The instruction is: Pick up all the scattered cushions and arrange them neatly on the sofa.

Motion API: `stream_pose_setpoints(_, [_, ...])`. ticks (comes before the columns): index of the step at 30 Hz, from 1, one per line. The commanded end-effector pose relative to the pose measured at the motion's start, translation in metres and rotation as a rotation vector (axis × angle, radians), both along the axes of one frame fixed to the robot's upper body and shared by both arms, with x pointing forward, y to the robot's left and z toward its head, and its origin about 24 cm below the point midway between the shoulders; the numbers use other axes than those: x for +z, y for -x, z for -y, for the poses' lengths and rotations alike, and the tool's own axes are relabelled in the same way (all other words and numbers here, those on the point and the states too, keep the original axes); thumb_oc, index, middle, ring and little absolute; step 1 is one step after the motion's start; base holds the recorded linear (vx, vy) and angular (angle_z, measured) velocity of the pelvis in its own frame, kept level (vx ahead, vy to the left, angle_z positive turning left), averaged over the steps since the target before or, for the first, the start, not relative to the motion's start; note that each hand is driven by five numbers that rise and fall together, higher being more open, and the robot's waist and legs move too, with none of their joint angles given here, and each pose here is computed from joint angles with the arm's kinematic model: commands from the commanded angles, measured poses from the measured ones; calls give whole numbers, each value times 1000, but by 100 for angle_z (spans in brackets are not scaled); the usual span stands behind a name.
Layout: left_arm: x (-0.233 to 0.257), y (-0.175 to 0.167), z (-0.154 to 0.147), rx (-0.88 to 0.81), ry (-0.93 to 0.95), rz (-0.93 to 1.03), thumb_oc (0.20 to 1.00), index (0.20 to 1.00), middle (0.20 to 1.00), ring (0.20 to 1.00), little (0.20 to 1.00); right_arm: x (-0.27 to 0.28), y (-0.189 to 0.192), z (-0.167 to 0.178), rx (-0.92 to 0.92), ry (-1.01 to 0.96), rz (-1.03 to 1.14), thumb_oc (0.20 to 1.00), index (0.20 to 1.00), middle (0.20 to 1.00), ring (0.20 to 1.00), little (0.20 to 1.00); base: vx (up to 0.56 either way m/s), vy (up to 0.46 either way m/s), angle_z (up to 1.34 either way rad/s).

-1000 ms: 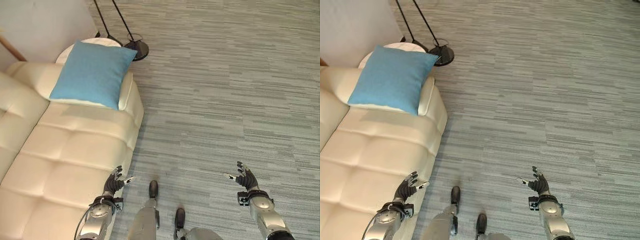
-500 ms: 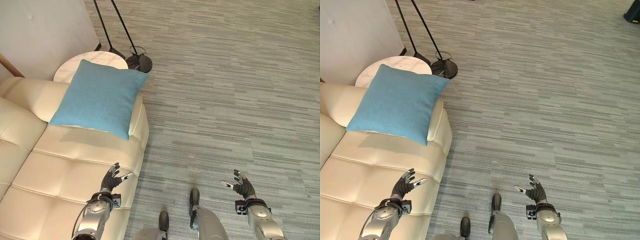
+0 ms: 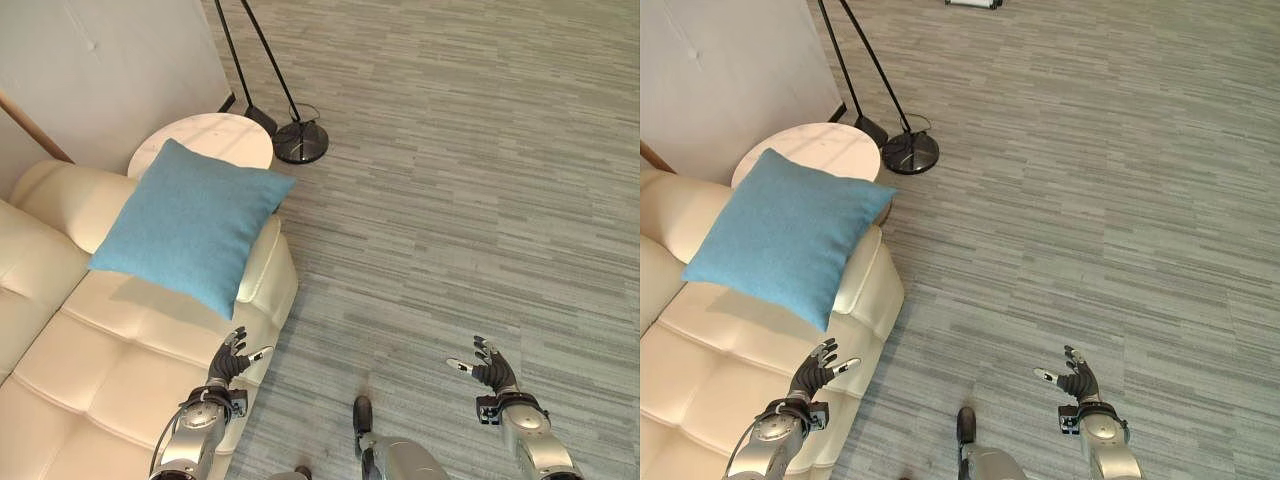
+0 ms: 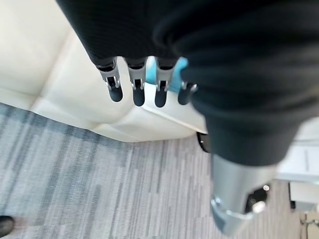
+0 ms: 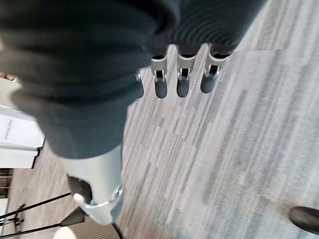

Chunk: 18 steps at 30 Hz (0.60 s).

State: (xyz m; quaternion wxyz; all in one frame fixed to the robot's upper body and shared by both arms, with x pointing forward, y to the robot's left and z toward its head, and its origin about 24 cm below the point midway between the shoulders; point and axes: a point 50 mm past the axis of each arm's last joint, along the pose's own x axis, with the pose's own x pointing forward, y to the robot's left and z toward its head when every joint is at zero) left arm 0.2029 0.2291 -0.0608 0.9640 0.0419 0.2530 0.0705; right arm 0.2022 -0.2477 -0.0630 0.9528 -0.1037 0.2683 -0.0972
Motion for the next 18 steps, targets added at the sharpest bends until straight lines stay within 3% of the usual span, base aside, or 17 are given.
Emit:
stream_pose_setpoints(1, [18,-15,-2,-5,1,102,1000,1000,1000,1000,1000,13,5,17,-49,15,73,1000,1000,1000,1000,1000,98,27,42])
stream_pose_setpoints(6, [22,-17,-1,-13,-13,122,1000,1000,1000,1000,1000,13,5,21,-79,31,67,1000,1000,1000,1000,1000,199,74,42])
stream_pose_setpoints(13, [9,9,-23,62,-43,40,1000,1000,1000,1000,1000,15,-6,2,27,41,71,1000,1000,1000,1000,1000,298,223,-23])
stream_pose_setpoints(18, [9,9,-27,67,-59,32,1000,1000,1000,1000,1000,15,-10,-9,65,23,75,1000,1000,1000,1000,1000,210,129,-2])
